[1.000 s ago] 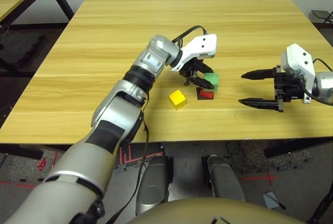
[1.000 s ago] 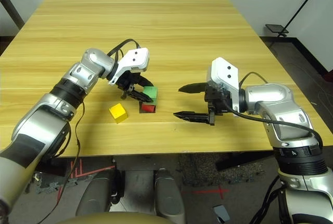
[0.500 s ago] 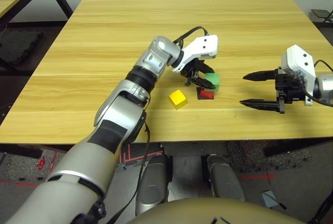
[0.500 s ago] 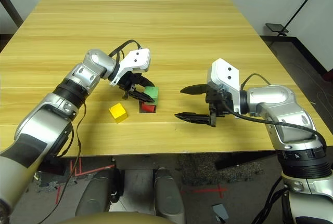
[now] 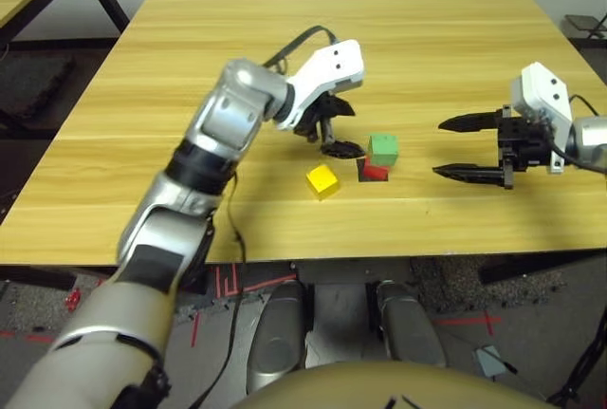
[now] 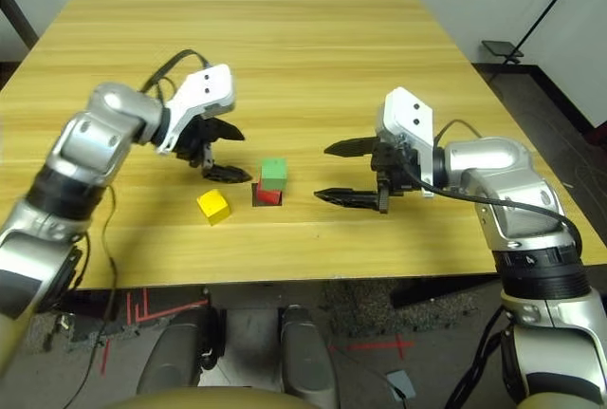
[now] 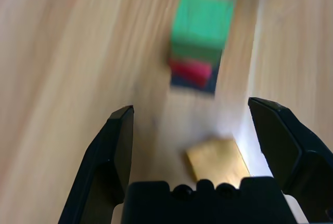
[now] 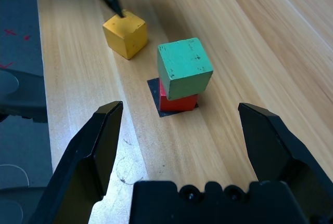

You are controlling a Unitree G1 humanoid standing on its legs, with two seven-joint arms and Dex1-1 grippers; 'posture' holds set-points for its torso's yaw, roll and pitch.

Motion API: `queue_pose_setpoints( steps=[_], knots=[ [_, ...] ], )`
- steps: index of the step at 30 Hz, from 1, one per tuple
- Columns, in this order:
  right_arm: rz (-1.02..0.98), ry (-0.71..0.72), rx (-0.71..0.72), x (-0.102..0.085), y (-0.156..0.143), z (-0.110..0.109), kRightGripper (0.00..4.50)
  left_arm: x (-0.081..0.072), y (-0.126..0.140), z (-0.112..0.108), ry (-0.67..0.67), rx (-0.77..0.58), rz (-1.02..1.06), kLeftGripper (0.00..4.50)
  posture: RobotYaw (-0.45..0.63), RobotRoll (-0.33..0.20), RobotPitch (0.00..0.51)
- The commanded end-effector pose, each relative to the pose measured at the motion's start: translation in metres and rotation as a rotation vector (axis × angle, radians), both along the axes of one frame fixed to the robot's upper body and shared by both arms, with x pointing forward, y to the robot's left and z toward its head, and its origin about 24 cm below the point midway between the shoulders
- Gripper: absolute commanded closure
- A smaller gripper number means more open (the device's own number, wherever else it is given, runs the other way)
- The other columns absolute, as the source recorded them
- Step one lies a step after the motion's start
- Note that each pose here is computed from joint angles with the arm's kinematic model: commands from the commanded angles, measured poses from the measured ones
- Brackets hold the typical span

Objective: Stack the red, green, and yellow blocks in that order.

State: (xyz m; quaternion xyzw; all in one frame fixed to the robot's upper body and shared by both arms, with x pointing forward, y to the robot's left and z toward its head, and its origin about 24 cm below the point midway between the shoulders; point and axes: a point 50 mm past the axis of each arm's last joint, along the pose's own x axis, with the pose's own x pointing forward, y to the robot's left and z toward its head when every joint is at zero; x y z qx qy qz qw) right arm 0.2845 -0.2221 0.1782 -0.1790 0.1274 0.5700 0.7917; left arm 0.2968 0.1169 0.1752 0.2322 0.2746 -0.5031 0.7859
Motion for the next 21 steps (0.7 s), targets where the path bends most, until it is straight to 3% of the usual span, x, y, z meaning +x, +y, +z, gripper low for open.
queue_pose_setpoints(
  steps=[1,11,18,21],
  knots=[
    [0.024,0.001,-0.014,0.004,0.003,-0.003,0.0,-0.014,-0.001,-0.01,0.035,-0.012,0.079,0.01,0.09,-0.053,0.07],
    [0.05,0.004,-0.004,0.006,0.01,-0.002,0.0,-0.014,0.003,-0.038,0.033,0.061,0.153,0.01,0.09,-0.057,0.086],
    [0.039,0.011,0.002,0.003,0.009,-0.004,0.0,-0.021,0.005,-0.051,0.102,0.111,0.125,0.01,0.08,-0.055,0.096],
    [0.033,0.013,0.004,0.002,0.009,-0.004,0.0,-0.022,0.004,-0.056,0.114,0.101,0.13,0.62,0.07,-0.054,0.099]
  ],
)
